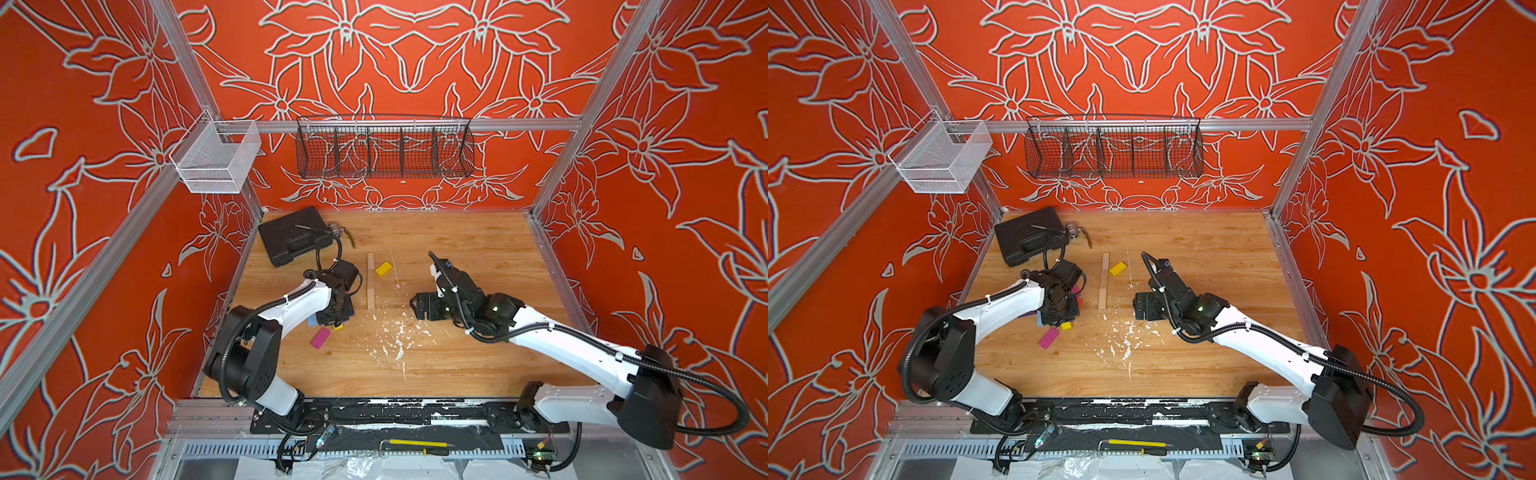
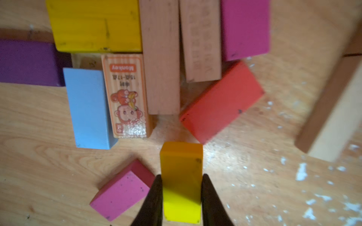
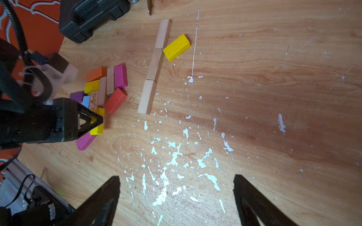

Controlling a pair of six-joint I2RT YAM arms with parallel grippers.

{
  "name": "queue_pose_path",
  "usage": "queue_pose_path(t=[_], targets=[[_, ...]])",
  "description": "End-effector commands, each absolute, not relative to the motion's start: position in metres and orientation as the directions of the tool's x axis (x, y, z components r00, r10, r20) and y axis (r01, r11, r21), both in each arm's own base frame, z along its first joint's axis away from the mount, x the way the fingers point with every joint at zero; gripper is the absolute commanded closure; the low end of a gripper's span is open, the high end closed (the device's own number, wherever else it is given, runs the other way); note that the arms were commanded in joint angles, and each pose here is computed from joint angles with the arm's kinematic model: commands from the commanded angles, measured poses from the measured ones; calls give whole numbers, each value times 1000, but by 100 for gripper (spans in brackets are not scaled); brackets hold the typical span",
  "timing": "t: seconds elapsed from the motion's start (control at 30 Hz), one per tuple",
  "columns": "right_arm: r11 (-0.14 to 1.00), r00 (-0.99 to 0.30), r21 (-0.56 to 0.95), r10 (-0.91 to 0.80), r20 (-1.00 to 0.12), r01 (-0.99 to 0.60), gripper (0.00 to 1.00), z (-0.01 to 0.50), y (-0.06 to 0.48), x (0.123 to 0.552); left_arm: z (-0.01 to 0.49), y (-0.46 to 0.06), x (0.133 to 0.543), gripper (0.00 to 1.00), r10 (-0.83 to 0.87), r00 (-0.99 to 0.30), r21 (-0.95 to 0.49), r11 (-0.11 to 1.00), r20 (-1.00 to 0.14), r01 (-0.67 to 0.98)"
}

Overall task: Assemble the letter k with building blocks
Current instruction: Pick up the building block from the center of the board, then place the building block at the center of the board.

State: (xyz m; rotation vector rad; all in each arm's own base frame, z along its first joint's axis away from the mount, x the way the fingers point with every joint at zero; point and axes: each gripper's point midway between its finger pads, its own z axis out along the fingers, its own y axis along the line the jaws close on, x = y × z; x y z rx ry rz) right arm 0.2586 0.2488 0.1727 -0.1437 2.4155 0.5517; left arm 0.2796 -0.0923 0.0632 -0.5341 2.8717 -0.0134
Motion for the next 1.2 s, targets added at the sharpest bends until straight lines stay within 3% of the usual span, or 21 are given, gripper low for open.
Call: queue_pose_path(t=[0.0, 0.17, 0.37, 0.7, 1.17], targets=[[918, -744, 317, 38, -667, -238, 8, 191, 242, 264, 100, -123, 289, 83, -347, -903, -151, 936, -254, -317], [919, -741, 318, 45, -671, -232, 7, 193, 237, 262, 133, -168, 308, 83, -316, -894, -245, 938, -317, -245], [919, -735, 329, 67, -674, -218, 7, 193, 230, 257, 132, -205, 334, 83, -273, -903, -234, 951, -332, -202], [925, -721, 326, 90, -687, -195, 7, 190, 213, 249, 90, -261, 367, 84, -188, -942, -168, 975, -279, -145], [927, -716, 309, 68, -695, -212, 6, 191, 209, 246, 32, -277, 383, 83, -153, -965, -98, 986, -213, -134]])
